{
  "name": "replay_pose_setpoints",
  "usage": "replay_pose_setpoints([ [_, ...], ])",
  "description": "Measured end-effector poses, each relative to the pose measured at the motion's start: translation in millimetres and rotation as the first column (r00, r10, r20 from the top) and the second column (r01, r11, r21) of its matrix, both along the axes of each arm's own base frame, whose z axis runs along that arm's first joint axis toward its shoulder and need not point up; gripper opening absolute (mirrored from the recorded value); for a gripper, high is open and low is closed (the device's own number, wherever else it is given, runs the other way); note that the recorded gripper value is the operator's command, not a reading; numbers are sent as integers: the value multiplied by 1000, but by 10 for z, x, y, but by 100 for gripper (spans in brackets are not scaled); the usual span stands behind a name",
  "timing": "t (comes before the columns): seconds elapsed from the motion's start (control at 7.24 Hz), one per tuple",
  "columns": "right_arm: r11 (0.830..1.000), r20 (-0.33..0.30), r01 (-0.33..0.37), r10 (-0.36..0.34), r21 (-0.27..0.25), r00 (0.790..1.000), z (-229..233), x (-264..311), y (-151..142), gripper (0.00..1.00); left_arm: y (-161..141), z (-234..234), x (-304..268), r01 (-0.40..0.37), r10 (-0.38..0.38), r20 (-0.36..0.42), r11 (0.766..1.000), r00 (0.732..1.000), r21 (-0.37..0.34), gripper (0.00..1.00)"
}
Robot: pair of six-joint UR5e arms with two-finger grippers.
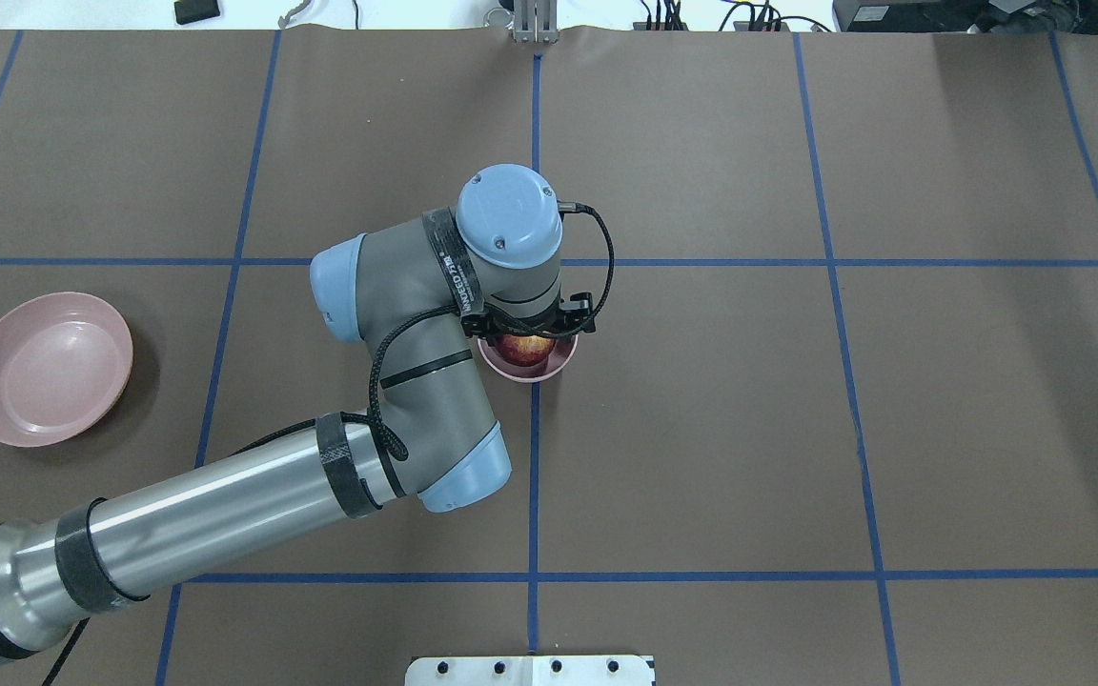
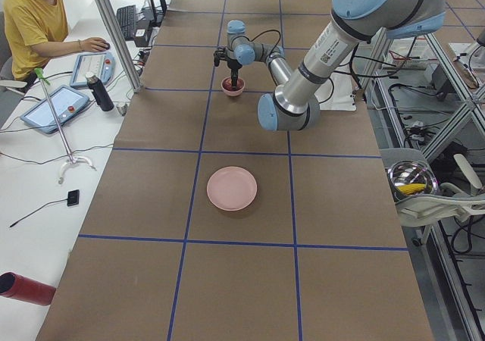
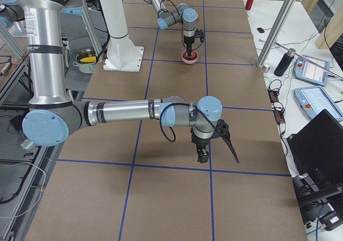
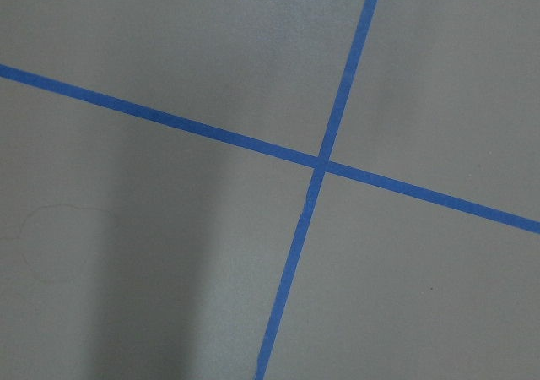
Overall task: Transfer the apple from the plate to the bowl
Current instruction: 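Lower the apple into the bowl and open the left gripper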
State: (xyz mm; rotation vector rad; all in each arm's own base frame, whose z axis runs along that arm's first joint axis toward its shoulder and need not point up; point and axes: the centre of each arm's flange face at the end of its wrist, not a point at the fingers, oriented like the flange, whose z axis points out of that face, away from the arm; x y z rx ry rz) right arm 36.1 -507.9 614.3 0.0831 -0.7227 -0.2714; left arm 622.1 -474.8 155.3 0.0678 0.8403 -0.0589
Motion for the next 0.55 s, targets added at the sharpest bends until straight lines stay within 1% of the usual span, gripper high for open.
replay_pose_setpoints([
  [0.28,1000,5,0,0,-1,1000,0,-3,3,100,-24,-61,-178,5,-5,-17,1000,1000,21,98],
  [0.41,1000,5,0,0,-1,1000,0,-4,3,100,-31,7,-366,3,-2,-23,999,1000,40,98],
  [0.55,1000,5,1,-1,-2,1000,8,-3,10,100,-36,157,-640,-11,12,-13,997,1000,74,98],
])
